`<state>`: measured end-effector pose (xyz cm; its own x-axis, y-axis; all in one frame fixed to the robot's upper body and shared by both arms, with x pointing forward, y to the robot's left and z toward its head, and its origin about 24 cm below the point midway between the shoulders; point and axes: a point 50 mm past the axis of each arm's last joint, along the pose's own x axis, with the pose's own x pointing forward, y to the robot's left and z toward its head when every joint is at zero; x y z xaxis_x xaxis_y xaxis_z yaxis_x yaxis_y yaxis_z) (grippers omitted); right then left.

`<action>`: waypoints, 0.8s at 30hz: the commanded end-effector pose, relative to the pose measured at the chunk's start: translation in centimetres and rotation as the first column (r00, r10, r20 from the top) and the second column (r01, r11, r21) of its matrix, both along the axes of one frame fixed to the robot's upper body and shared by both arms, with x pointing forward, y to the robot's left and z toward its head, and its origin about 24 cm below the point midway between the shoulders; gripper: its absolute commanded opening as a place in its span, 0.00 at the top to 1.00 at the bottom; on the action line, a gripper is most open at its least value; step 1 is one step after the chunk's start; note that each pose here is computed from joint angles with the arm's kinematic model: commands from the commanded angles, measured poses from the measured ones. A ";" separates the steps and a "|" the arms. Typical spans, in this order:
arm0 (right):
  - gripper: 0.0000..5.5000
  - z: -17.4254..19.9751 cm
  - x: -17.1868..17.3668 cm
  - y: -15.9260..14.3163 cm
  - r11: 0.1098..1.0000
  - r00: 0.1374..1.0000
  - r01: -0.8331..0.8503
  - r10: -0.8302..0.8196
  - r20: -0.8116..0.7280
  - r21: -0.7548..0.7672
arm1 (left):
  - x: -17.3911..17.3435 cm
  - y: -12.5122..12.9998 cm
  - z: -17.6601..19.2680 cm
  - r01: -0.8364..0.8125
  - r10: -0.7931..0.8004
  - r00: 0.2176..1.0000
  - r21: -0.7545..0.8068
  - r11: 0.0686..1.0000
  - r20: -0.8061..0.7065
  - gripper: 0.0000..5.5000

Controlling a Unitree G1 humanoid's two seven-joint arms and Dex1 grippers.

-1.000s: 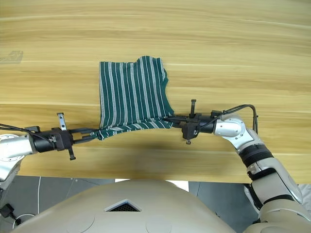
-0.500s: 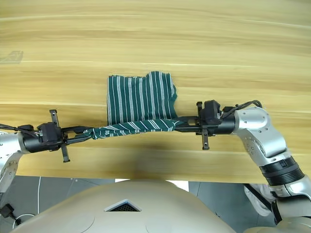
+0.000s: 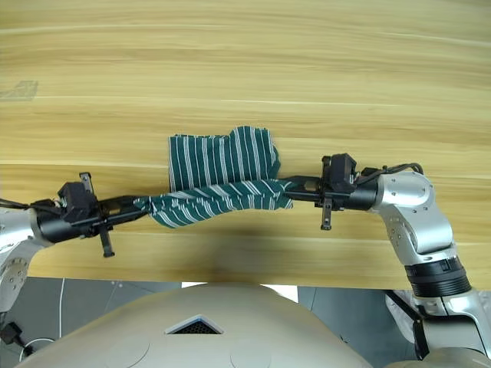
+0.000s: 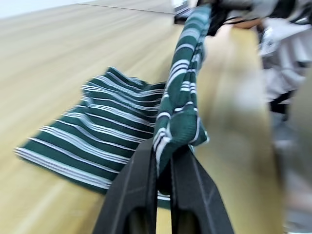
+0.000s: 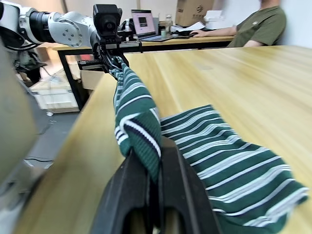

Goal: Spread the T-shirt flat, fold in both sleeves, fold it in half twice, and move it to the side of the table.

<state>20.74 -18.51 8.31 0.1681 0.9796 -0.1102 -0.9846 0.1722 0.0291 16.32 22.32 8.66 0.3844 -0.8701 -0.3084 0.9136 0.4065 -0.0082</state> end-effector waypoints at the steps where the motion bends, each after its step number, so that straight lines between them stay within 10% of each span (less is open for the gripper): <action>1: 1.00 0.9 3.4 -0.2 0.993 0.988 0.117 -0.115 0.100 -0.015 | 3.1 0.2 -0.7 -0.091 0.085 0.994 0.087 0.992 0.066 0.97; 15: 1.00 -1.9 8.6 1.4 0.941 0.937 0.298 -0.257 0.237 -0.157 | 7.7 -1.3 -2.9 -0.174 0.149 0.969 0.112 0.978 0.199 0.97; 24: 0.68 -1.6 11.1 0.8 0.856 0.818 0.513 -0.464 0.339 -0.066 | 10.3 -0.3 -3.8 -0.401 0.365 0.893 0.096 0.911 0.264 0.81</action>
